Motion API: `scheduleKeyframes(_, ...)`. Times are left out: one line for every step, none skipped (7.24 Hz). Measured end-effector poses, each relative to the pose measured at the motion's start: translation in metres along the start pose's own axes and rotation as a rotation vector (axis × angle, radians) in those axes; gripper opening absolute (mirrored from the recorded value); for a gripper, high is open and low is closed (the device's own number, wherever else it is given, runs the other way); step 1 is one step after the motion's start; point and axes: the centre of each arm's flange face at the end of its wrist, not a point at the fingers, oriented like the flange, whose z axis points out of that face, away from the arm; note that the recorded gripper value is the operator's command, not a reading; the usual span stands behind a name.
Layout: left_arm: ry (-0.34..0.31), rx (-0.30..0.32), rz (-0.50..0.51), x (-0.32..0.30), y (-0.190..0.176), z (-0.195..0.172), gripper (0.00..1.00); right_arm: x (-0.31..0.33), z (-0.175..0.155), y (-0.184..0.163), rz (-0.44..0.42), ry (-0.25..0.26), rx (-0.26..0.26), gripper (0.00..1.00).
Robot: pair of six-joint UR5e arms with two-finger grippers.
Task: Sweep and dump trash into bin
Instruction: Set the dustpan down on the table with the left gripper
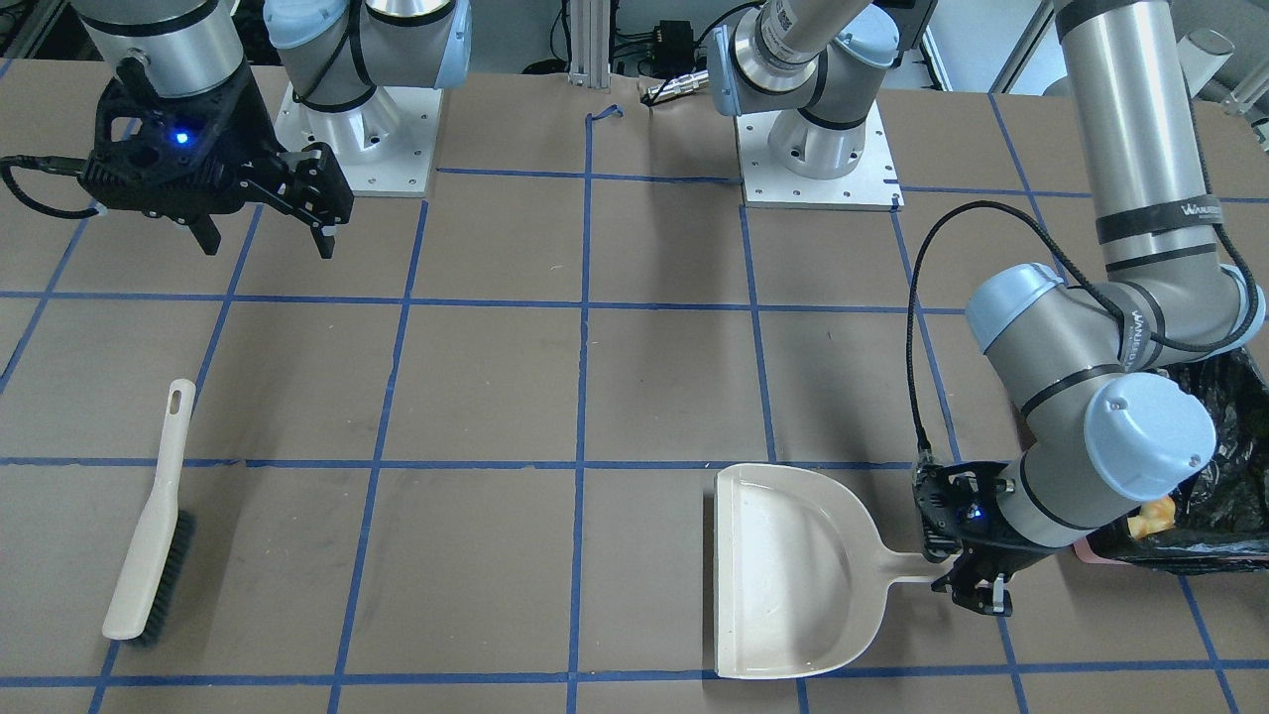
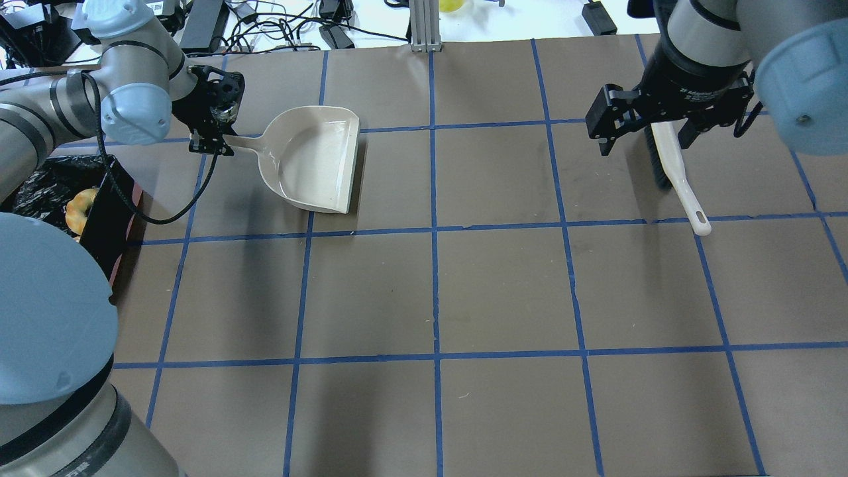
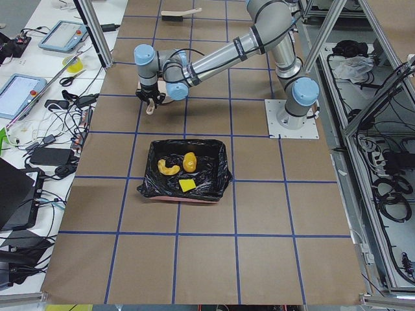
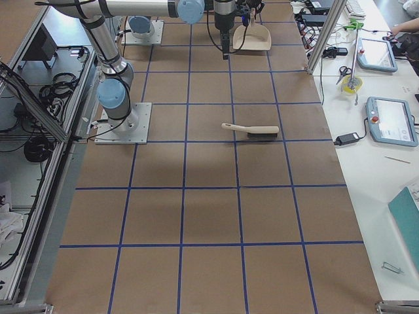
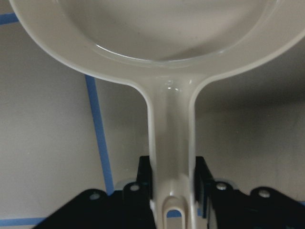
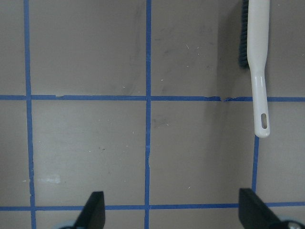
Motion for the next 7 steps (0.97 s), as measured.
scheduleKeyframes(0.009, 0.003, -0.019, 0.0016, -0.0014, 0.0027, 0.0, -0.0028, -0.0002, 0.0021, -0.005, 0.005, -0.008, 1.0)
scheduleKeyframes(0.016, 0.005, -0.035, 0.0027, -0.0026, 0.0044, 0.0, -0.0036, -0.001, 0.0033, -0.007, 0.008, -0.01, 1.0)
scheduleKeyframes(0.021, 0.0, -0.042, 0.0032, -0.0029, 0.0053, 0.0, -0.0036, -0.0021, 0.004, -0.007, 0.01, -0.009, 1.0)
scheduleKeyframes(0.028, -0.012, -0.045, 0.0039, -0.003, 0.0063, 0.26, -0.0037, -0.0031, 0.0046, -0.008, 0.011, -0.008, 1.0)
scheduleKeyframes(0.032, -0.02, -0.053, 0.005, -0.004, 0.008, 0.99, -0.0038, -0.0031, 0.0046, -0.008, 0.012, -0.007, 1.0)
scheduleKeyframes(0.036, -0.02, -0.066, 0.0068, -0.0061, 0.0111, 1.0, -0.0038, -0.0029, 0.0046, -0.008, 0.011, -0.007, 1.0)
scheduleKeyframes(0.039, -0.017, -0.076, 0.0083, -0.0103, 0.012, 1.0, -0.004, -0.0021, 0.0043, -0.008, 0.01, -0.01, 1.0)
